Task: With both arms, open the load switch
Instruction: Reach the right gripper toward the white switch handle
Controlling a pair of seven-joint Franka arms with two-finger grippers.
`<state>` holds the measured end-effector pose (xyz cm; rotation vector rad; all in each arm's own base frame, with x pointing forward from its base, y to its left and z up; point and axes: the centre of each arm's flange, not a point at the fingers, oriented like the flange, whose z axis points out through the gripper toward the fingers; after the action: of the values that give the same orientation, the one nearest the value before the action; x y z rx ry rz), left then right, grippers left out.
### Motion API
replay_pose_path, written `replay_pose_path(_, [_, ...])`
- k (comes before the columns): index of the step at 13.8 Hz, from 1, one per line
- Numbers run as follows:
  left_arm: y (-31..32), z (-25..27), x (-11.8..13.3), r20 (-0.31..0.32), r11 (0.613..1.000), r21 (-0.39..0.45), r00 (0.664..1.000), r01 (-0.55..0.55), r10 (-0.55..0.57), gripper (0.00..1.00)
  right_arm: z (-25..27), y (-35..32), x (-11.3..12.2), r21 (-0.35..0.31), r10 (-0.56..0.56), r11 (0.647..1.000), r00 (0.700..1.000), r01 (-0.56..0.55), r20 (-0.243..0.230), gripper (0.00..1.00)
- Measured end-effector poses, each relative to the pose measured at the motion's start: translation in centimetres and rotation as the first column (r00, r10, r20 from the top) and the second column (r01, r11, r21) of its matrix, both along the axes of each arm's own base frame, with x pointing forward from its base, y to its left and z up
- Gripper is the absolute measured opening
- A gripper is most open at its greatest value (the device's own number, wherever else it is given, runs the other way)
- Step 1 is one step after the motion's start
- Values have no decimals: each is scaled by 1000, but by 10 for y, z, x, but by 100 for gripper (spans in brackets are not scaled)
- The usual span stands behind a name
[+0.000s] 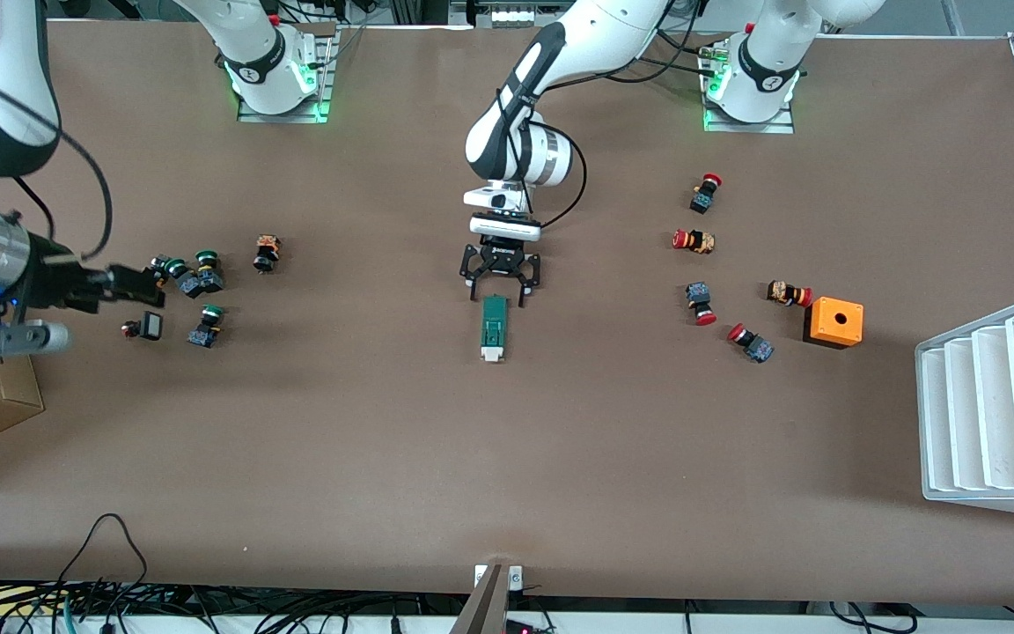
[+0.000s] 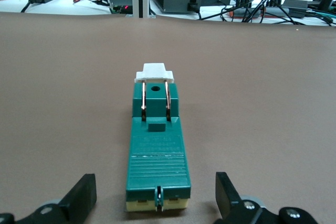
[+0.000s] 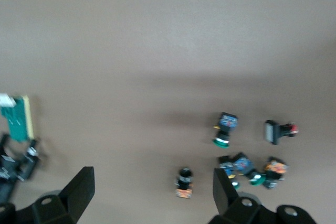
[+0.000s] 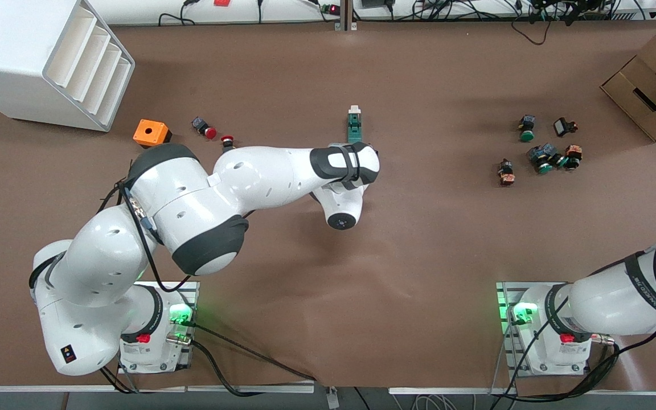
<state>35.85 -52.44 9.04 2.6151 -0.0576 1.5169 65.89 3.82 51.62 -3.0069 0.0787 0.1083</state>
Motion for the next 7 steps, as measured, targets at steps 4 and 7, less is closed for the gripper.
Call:
replay_pose_path(4, [-1, -9, 2, 79, 999, 21, 996, 26, -28, 100, -43, 40, 41, 62, -316, 946, 948, 318, -48, 100])
replay_pose_path(7, [1, -16, 4, 120, 998, 32, 991, 54, -58, 100, -88, 96, 62, 65, -501, 860, 861, 506, -84, 100])
